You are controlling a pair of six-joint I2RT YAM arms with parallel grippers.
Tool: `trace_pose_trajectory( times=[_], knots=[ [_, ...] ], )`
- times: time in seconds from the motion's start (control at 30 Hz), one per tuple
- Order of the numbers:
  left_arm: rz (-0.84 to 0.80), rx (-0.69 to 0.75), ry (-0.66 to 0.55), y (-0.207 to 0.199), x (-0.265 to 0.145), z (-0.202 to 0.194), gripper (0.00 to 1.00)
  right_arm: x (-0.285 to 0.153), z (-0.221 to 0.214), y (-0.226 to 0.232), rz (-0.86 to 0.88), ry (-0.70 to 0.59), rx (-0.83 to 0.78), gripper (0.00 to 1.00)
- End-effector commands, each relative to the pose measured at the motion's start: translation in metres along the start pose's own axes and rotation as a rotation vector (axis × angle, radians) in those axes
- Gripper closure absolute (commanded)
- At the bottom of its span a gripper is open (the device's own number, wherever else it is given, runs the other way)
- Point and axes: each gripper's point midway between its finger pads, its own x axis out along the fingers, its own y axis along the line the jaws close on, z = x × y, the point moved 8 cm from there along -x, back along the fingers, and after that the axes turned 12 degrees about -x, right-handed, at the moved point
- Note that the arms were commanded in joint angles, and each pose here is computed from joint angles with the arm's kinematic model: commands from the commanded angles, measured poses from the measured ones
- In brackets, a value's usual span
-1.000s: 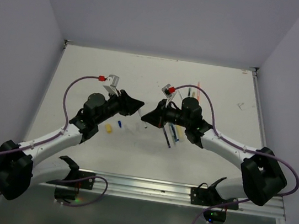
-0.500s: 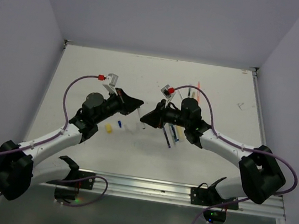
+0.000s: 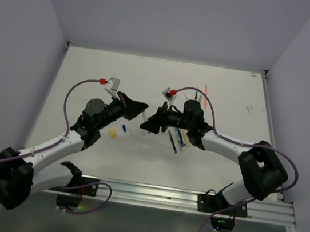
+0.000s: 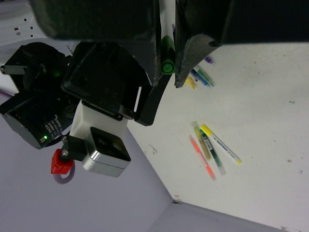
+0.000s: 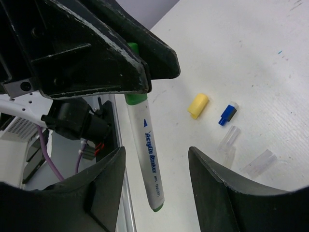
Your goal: Open the pen caps
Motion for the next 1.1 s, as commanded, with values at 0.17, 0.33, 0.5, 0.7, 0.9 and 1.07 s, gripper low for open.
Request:
trace_pose_trajectory(
  times=[0.17,0.33,0.5,0.7,0.9,1.07],
  knots=[
    [-0.111,0.021,-0.058,-0.014,-0.004,0.007,1.0,0.01,0.018,0.011,0.125,-0.083,-0.044,0.84],
    [-0.078,0.042,-0.147,-0.012,-0.008,0.016,1.0,0.003,0.003,0.008,0.089,-0.032,-0.053,1.0],
    [-0.077,0.044,-0.35,-0.018,-0.018,0.037,1.0,-0.007,-0.024,0.004,0.041,0.05,-0.046,1.0],
    [-0.108,0.051,-0.58,-0.038,-0.029,0.07,1.0,-0.022,-0.066,-0.002,-0.006,0.168,-0.005,1.0],
    [-0.21,0.074,-0.71,-0.059,-0.034,0.089,1.0,-0.032,-0.087,0.002,0.009,0.229,0.031,1.0],
    [-0.25,0.061,-0.803,-0.072,-0.04,0.104,1.0,-0.037,-0.092,0.004,0.005,0.247,0.031,1.0]
  ],
)
